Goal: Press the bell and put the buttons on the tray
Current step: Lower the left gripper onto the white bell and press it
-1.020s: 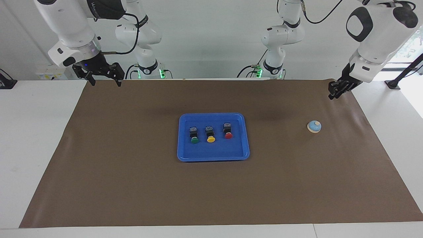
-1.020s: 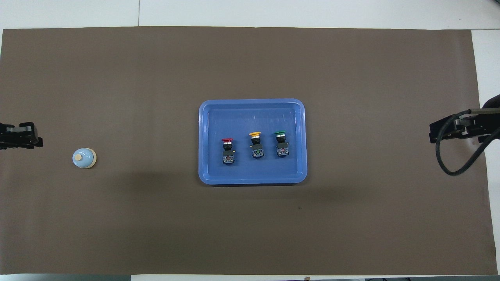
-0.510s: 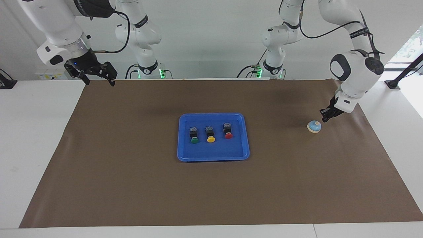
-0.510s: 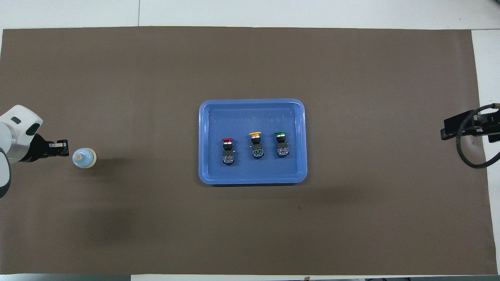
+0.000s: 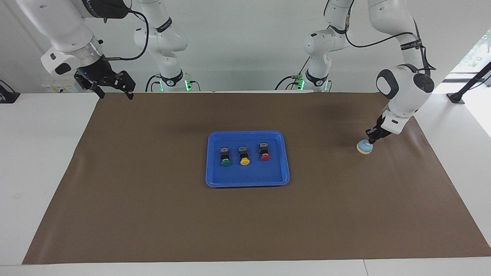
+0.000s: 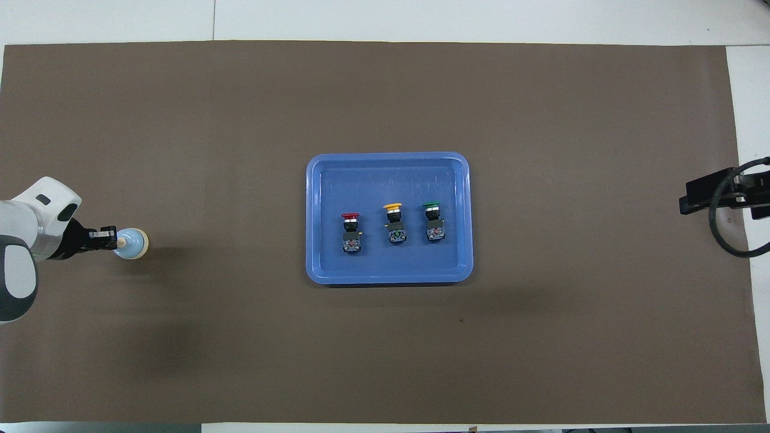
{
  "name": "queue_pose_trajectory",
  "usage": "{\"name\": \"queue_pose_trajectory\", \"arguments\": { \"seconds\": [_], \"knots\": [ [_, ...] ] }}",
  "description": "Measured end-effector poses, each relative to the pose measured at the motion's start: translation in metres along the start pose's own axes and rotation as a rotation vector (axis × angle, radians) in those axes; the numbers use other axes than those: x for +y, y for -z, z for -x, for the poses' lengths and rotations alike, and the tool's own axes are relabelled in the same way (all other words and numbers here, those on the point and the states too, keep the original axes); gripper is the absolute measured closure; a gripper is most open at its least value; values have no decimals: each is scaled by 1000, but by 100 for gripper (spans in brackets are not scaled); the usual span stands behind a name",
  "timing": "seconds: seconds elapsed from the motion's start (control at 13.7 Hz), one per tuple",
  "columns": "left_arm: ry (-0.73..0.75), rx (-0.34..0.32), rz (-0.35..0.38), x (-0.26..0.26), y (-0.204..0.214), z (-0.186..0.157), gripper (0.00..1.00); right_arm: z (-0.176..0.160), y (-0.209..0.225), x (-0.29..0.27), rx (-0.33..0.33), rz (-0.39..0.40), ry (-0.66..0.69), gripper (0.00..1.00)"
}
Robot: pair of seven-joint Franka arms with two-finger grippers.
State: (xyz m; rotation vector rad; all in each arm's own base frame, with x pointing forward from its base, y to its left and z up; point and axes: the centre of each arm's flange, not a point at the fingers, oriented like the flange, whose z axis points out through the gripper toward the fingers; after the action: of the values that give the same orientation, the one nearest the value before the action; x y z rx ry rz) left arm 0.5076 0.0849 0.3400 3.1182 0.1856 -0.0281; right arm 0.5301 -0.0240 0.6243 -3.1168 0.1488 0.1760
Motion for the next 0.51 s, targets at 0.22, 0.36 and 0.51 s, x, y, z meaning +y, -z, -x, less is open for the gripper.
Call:
{"name": "queue_pose_trajectory", "arguments": {
  "seconds": [0.22,0.36,0.51],
  "knots": [
    [-1,1,0,1,0,0,99,0,0,0,1,5,1,0],
    [-4,-3,0,2,0,0,99,0,0,0,1,5,1,0],
    [-8,-5,0,4,-1,1,99,0,0,0,1,8,1,0]
  ]
}}
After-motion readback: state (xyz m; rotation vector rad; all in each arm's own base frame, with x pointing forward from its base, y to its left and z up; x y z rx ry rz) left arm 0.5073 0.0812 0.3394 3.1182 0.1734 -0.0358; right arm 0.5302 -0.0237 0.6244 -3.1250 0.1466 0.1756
